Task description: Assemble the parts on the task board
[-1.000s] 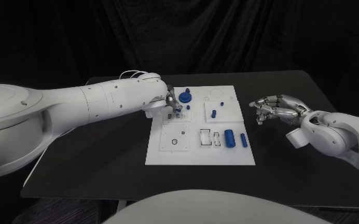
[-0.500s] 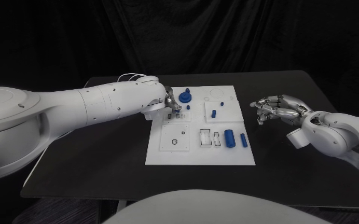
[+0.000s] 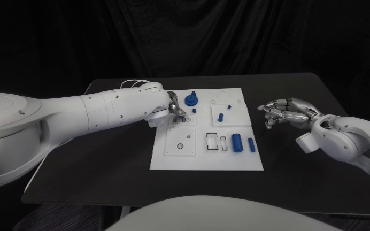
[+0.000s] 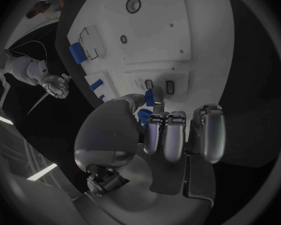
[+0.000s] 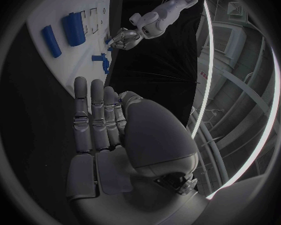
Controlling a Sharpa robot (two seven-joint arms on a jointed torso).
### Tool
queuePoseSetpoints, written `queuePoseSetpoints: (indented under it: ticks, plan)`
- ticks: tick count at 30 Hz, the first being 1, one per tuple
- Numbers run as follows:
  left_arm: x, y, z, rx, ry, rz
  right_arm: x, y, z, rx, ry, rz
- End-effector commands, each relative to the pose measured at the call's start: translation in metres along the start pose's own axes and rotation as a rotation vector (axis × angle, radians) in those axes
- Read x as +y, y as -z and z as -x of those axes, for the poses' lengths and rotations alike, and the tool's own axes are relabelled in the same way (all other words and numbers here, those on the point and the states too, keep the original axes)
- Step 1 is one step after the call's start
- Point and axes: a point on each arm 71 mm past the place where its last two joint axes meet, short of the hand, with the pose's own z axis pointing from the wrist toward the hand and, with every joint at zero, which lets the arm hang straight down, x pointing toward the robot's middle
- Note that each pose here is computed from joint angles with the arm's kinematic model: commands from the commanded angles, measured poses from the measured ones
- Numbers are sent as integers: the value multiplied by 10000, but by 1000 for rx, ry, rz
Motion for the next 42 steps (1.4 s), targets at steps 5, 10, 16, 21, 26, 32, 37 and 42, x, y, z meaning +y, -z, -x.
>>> queuePoseSetpoints:
  ticks: [5, 10, 16, 21, 26, 32, 37, 42]
  plan:
    - [3, -5, -33, -3, 2, -6, -20, 9, 7, -7, 1, -13]
    - [9, 0, -50, 2, 1, -8, -20, 7, 5, -6, 1, -14]
    - [12, 23, -77, 9, 0, -15, -21, 7, 6, -6, 1, -16]
    - [0, 36, -100, 16, -3, -21, -22, 4, 4, -7, 1, -16]
    - [-1, 37, -115, 21, -5, -22, -23, 5, 0, -6, 1, -17]
    - [8, 25, -125, 20, -3, -19, -25, 10, 6, -8, 1, -18]
    - [14, 18, -142, 23, -2, -18, -26, 9, 6, -8, 1, -19]
    - [22, 15, -163, 28, -3, -17, -28, 7, 2, -6, 1, -21]
